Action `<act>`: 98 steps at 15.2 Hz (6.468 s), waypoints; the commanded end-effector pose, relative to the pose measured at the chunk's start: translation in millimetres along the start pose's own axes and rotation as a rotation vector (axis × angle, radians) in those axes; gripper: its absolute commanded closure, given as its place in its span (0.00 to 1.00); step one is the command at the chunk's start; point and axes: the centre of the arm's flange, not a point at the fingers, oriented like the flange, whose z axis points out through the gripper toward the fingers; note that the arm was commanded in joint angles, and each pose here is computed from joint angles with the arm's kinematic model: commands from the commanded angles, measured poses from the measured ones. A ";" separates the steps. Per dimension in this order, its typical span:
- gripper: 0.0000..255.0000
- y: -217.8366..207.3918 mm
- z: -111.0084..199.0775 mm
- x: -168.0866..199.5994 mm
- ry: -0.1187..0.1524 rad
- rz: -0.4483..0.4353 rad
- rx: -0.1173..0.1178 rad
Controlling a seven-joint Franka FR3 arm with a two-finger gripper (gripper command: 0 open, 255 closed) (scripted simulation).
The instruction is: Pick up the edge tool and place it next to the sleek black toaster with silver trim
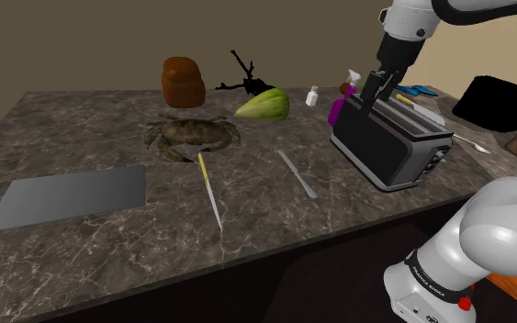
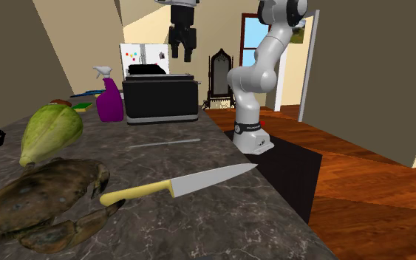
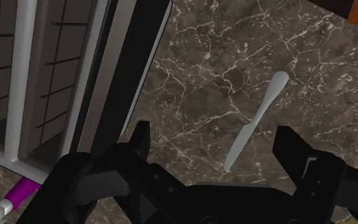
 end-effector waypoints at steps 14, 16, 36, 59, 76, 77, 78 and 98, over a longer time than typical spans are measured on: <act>0.00 -132.5 63.2 72.2 -0.004 0.077 0.064; 0.00 -152.7 72.2 84.2 -0.005 0.089 0.074; 0.00 -345.6 149.6 212.5 -0.011 0.203 0.170; 1.00 -352.3 189.2 213.0 -0.011 0.203 0.171; 1.00 -340.4 110.7 213.4 -0.011 0.203 0.170; 1.00 -339.6 105.5 213.4 -0.011 0.203 0.170; 1.00 -338.8 100.3 213.4 -0.011 0.203 0.170; 1.00 -322.9 -4.1 214.2 -0.011 0.203 0.170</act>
